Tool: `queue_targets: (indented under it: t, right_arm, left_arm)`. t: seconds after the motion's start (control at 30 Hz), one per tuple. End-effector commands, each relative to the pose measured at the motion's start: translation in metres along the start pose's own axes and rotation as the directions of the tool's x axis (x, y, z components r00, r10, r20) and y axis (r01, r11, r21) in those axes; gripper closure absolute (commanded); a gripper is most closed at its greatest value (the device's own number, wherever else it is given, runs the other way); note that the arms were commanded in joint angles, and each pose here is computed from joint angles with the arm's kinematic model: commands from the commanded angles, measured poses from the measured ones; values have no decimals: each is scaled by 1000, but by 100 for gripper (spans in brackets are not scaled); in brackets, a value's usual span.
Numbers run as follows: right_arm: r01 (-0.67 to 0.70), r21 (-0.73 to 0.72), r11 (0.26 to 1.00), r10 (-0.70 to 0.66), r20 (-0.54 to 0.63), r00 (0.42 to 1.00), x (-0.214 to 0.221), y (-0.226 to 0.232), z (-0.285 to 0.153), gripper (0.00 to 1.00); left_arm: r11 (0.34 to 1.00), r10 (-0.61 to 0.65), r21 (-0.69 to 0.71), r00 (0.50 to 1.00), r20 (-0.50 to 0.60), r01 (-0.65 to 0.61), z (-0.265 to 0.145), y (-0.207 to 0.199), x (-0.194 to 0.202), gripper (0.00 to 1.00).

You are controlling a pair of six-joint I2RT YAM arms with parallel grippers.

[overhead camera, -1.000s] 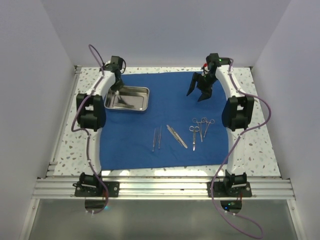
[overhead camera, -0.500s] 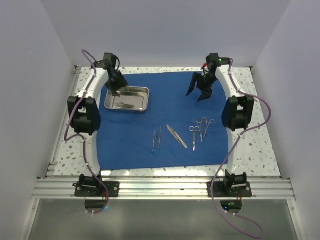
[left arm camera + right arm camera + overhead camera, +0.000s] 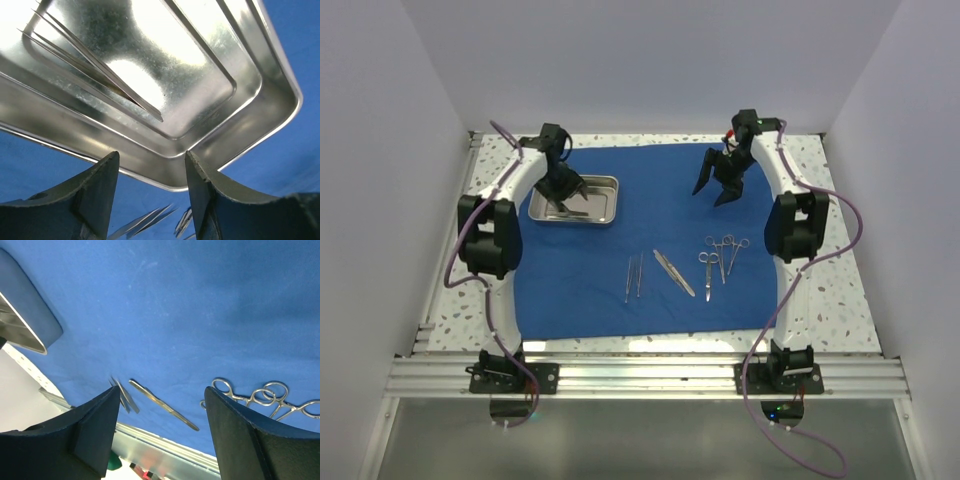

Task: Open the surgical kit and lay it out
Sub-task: Pick up the medical item from the container.

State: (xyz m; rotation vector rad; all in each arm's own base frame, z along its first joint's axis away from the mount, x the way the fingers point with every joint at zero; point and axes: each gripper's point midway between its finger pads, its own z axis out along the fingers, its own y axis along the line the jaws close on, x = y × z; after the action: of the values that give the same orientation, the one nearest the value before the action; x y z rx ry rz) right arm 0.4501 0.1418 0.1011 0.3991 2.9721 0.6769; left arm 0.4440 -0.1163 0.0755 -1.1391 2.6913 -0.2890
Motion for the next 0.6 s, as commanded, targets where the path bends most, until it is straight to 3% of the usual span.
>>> queue_targets:
  t: [0.0,0.2,0.57]
  right_arm:
    - [31,-71,997,-27,57,998,5,24,-40,28]
    - [30,-78,997,-25,62,998,8,24,-47,28]
    - [25,-94,995,-19,57,998,13,26,-52,29]
  left_arm:
    - [998,-55,-11,992,111,56,-13,1,-17,41]
    - [987,-16,-155,992,128,36,0,34,-14,43]
    - [978,17,-206,985,172,19,30,36,-11,46]
